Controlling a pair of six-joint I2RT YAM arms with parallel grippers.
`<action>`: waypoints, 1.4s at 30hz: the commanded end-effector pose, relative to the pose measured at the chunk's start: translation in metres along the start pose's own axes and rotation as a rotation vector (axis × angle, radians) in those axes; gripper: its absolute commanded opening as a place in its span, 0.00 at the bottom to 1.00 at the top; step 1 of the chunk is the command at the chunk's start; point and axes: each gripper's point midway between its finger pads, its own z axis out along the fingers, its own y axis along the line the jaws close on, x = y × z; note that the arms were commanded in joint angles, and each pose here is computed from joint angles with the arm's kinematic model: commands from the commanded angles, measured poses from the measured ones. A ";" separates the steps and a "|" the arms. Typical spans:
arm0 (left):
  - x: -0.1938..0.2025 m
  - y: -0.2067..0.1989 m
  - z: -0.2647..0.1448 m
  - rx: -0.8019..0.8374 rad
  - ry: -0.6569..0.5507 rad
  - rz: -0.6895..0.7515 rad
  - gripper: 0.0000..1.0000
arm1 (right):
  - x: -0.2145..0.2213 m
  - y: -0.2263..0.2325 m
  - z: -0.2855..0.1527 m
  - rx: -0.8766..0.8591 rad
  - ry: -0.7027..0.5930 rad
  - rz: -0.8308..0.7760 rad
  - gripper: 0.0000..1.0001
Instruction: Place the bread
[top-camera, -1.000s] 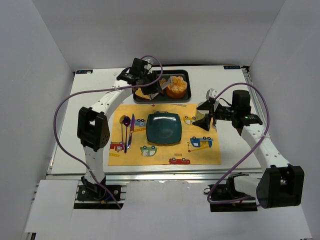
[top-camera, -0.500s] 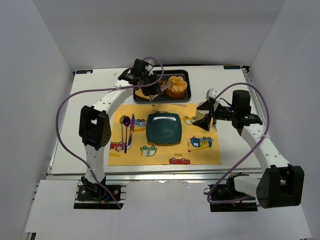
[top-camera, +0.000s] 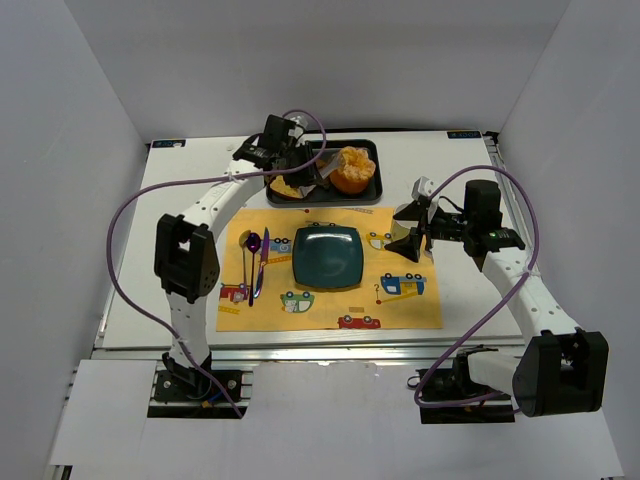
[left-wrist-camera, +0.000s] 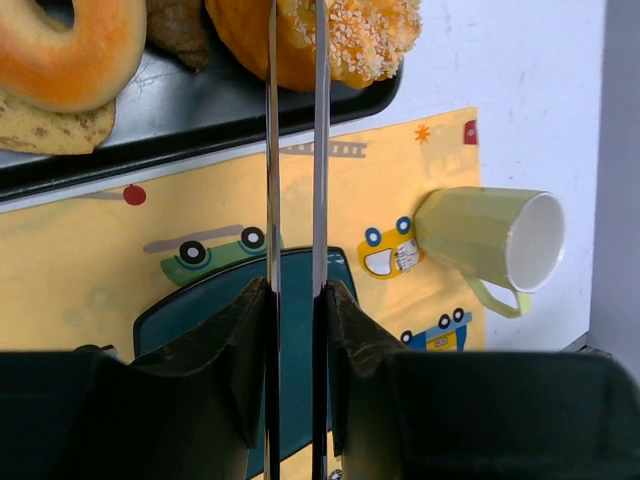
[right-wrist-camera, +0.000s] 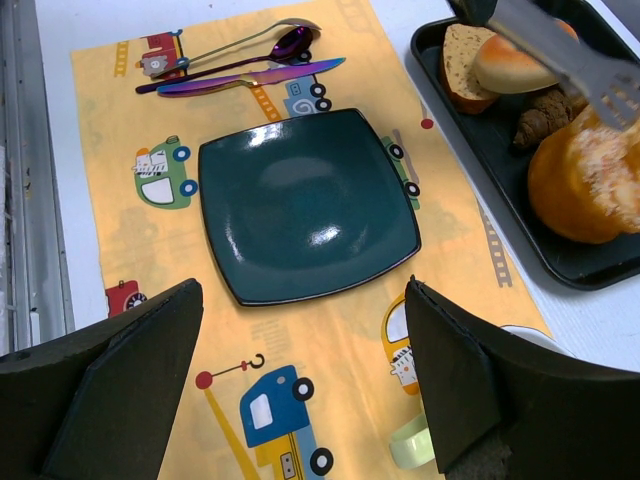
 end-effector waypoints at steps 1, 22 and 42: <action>-0.055 -0.059 -0.074 0.166 -0.225 0.053 0.00 | -0.018 -0.001 -0.005 -0.002 -0.035 -0.043 0.86; 0.113 -0.023 -0.177 0.229 0.003 0.045 0.00 | -0.018 -0.004 -0.007 0.004 -0.032 -0.056 0.85; 0.163 0.011 -0.166 0.157 0.115 0.037 0.34 | -0.016 -0.002 -0.008 0.004 -0.020 -0.049 0.85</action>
